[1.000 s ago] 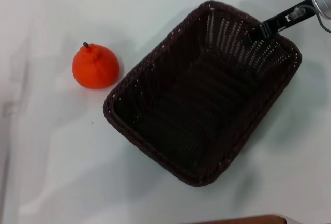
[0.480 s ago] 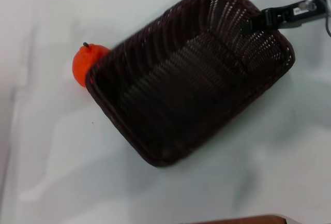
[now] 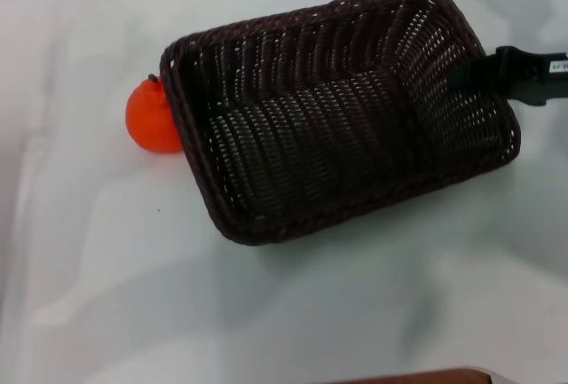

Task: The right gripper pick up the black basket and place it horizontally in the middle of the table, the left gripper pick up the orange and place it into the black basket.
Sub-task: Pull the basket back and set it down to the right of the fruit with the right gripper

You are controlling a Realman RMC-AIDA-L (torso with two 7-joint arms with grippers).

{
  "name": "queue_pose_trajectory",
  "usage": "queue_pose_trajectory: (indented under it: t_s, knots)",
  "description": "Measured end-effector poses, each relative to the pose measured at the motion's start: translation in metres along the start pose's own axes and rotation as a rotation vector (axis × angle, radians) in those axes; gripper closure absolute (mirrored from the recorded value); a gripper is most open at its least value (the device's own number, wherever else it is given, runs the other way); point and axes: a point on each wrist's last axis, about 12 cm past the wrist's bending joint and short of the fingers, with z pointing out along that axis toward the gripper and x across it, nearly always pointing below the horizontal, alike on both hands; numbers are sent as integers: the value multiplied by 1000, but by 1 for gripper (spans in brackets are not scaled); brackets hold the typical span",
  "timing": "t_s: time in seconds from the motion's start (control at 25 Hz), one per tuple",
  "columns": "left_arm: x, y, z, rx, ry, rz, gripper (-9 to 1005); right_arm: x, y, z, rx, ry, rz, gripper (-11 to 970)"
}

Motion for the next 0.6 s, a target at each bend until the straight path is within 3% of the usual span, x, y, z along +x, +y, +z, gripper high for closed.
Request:
queue_pose_trajectory:
  t_s: [0.32,0.6]
  knots:
    - [0,2,5,4,11,14,88,-16,12,-14,68,67,109,767]
    - [0,0,8,14,10,14,89,-25,26,-27,22,91,194,767]
